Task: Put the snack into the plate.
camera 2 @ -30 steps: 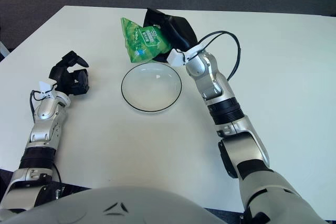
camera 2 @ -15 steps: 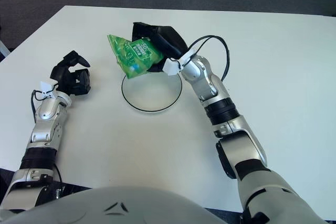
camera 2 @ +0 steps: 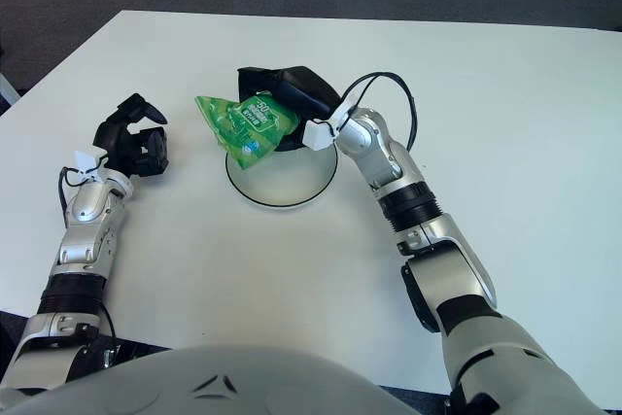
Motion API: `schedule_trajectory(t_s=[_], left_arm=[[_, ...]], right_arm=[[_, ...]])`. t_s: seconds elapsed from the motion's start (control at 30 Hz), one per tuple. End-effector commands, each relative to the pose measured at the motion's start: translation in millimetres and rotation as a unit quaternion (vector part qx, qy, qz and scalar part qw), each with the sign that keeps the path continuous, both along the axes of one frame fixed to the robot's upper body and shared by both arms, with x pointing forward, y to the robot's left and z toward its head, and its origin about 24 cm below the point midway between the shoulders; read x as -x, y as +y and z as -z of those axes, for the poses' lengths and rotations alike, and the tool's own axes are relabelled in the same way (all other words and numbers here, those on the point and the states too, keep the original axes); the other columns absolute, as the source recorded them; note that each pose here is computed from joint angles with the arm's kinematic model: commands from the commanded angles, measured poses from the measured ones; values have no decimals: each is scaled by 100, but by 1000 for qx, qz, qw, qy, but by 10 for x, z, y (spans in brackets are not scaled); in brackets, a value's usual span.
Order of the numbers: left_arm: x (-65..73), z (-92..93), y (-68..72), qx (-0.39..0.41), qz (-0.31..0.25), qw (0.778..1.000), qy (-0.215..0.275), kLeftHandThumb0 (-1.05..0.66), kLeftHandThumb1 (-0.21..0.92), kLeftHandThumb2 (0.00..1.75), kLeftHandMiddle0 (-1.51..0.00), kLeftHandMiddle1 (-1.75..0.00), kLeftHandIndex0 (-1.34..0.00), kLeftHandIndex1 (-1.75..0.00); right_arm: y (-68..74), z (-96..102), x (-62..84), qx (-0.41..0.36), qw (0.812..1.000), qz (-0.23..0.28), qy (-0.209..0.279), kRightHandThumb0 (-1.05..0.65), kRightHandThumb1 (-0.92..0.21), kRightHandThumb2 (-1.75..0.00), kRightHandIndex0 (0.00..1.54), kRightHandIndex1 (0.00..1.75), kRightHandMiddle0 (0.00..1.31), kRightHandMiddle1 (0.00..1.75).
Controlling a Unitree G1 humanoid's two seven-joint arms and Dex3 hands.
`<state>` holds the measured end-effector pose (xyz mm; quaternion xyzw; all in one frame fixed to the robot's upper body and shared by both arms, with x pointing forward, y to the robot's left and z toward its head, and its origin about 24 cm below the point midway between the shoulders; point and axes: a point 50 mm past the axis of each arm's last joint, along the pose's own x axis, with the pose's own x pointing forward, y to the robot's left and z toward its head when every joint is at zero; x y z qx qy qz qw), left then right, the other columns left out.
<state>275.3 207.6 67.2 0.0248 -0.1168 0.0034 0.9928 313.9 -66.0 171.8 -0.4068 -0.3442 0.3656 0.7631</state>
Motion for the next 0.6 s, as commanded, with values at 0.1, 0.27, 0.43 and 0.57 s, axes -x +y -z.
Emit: schedule_trajectory(t_s=[0.1,0.27,0.43,0.57], left_arm=[[302,582,-166,57,-12,993,106,-48,31,133,-132,-175,-62,-175],[305,583,-156,54,-12,993,108,-48,30,134,-132,-175,-63,-175],[306,583,-151,52,-12,993,108,-49,29,135,-132,-175,-63,-175],[305,585,-147,50,-11,993,107,-49,29,135,-131,-175,-63,-175]], right_arm=[[-17,82,-1,77,994,-24,75,0,-22,-142,60,174,53,173],[-12,92,6,100,990,-38,91,35,-23,-142,64,175,15,158],[-27,108,4,115,987,-47,100,47,-23,-141,66,175,2,126],[-80,91,0,131,982,-64,118,-12,-26,-115,24,156,0,110]])
